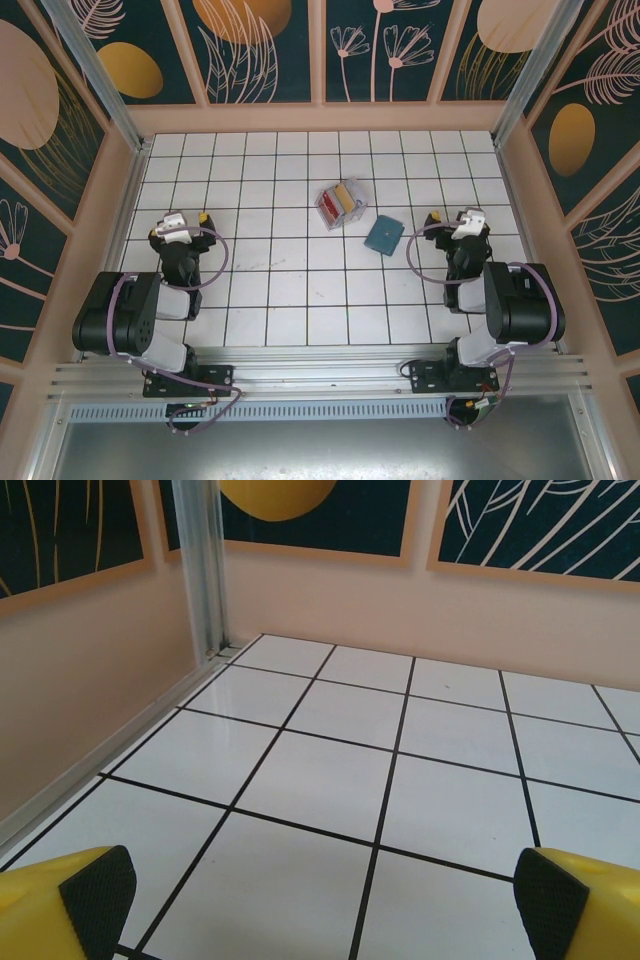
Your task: Put the credit cards into the card holder
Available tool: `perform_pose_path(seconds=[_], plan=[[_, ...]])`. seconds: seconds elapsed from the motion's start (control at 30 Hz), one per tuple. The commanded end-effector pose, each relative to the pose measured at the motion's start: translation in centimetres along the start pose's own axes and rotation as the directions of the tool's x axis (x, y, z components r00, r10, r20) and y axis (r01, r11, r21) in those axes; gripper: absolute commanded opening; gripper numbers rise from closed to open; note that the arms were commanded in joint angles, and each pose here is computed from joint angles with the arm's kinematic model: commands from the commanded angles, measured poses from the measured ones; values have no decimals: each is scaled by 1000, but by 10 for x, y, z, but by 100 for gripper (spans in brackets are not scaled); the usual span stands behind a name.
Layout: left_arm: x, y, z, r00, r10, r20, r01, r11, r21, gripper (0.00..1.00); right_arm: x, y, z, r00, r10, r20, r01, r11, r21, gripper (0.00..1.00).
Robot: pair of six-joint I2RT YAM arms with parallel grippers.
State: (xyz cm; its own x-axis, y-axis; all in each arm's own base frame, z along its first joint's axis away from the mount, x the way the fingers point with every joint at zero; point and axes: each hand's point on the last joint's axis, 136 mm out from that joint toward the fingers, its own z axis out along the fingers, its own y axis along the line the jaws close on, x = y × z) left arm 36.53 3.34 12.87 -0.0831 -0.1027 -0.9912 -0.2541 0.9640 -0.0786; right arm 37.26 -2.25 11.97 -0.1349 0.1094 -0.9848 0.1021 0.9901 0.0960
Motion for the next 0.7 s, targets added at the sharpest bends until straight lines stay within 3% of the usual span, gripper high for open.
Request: perform_pose_path(seconds=[0.0,0.67], plan=[[-10,-3,3,999,7,33,-7,1000,17,99,0,9,2,1000,17,-9,-17,998,-58,99],[-9,-10,2,999,26,28,-27,998,57,99,0,10,3,1000,15,-8,-15,998,-59,99]])
